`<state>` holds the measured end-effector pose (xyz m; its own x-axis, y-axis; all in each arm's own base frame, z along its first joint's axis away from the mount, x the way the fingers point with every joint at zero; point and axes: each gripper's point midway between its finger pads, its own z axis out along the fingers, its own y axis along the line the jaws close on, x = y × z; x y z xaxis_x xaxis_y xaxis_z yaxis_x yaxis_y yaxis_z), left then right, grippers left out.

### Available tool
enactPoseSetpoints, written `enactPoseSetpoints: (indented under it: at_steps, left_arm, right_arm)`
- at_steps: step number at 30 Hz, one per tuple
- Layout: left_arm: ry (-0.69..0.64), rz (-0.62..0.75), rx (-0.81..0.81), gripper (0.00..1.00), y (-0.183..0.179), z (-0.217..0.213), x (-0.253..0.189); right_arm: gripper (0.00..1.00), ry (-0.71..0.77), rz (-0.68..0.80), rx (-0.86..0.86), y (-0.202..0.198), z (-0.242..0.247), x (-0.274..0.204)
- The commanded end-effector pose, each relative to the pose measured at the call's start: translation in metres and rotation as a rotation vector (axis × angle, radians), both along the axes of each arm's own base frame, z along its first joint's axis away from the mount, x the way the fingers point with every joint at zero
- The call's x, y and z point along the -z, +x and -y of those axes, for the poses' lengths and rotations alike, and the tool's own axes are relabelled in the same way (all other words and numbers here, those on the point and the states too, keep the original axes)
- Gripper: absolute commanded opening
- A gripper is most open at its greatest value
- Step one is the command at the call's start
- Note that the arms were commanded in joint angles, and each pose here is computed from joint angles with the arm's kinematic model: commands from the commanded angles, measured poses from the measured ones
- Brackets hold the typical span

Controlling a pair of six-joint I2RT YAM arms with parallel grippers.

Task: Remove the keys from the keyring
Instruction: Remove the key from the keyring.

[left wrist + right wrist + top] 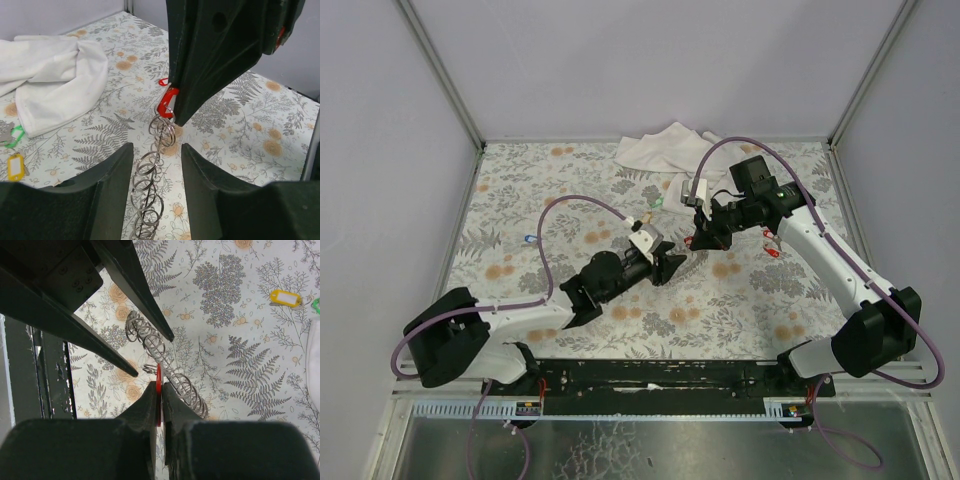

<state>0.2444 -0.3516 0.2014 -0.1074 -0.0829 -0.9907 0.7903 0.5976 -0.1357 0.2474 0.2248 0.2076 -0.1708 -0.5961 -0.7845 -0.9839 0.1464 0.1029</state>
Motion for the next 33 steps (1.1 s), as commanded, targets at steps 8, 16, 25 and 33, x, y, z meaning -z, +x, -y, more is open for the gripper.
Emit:
enactPoseSetpoints:
  at_steps: [8, 16, 25, 33]
  left_arm:
    - [-0.014, 0.129, -0.095, 0.41, 0.018, 0.004, -0.036]
    - [0.002, 0.132, -0.093, 0.36, 0.019, 0.007, -0.032]
    - [0.038, 0.145, -0.074, 0.24, 0.020, 0.012, -0.028]
    - [0.082, 0.150, -0.083, 0.19, 0.022, 0.010, -0.021]
  right_arm:
    - [0.00, 0.061, 0.060, -0.022, 0.003, -0.010, -0.026]
    - [0.00, 0.061, 0.059, -0.019, 0.003, -0.010, -0.026]
    - [0.00, 0.067, 0.058, -0.022, 0.002, -0.011, -0.028]
    - [0.00, 0.066, 0.059, -0.019, 0.002, -0.010, -0.028]
